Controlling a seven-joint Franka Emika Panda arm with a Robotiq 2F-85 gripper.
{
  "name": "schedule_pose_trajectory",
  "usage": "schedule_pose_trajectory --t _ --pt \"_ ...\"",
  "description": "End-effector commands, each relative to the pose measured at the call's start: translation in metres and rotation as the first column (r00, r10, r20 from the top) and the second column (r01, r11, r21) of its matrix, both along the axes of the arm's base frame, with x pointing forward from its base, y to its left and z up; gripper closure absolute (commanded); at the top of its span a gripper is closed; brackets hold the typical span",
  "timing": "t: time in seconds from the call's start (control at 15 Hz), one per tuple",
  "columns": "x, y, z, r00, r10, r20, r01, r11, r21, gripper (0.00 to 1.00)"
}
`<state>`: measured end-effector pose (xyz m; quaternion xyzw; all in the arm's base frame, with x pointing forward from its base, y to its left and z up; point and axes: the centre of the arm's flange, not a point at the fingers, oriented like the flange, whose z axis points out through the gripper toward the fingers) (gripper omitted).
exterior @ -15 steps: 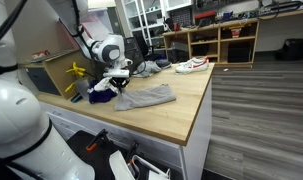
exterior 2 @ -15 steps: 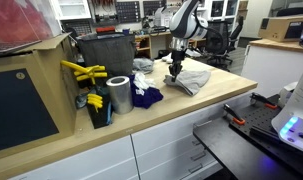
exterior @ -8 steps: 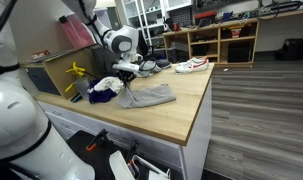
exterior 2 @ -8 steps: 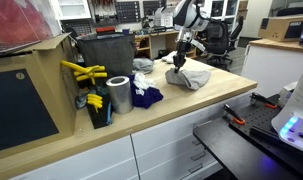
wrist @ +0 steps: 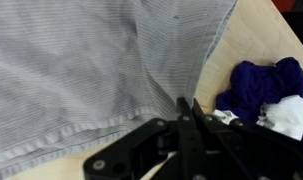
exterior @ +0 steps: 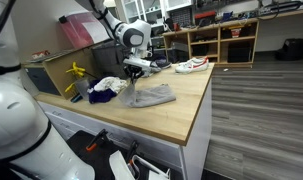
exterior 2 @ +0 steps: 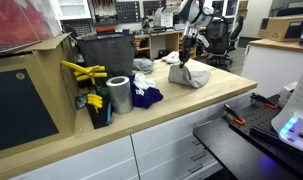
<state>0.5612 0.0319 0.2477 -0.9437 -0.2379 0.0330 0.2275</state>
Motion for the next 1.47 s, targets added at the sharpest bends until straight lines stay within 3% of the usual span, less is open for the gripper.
schedule_pose_trajectory --t 0.0,0.27,0.6,1.0,1.4 --pt "0.024 -0.019 0.002 0.999 0.032 -0.009 -0.032 0.999 0.024 0.99" --pt "0.04 -0.034 0.001 0.998 0.048 -0.034 -0.048 0.999 0.006 0.99" --pt "0.057 -0.057 0.007 0.998 0.05 -0.049 -0.057 0.986 -0.155 0.99" --pt "0.072 -0.074 0.019 1.0 0.006 -0.014 -0.011 0.928 -0.373 0.99" --pt "0.083 -0.062 0.022 0.999 0.022 0.023 -0.008 0.862 -0.507 0.99"
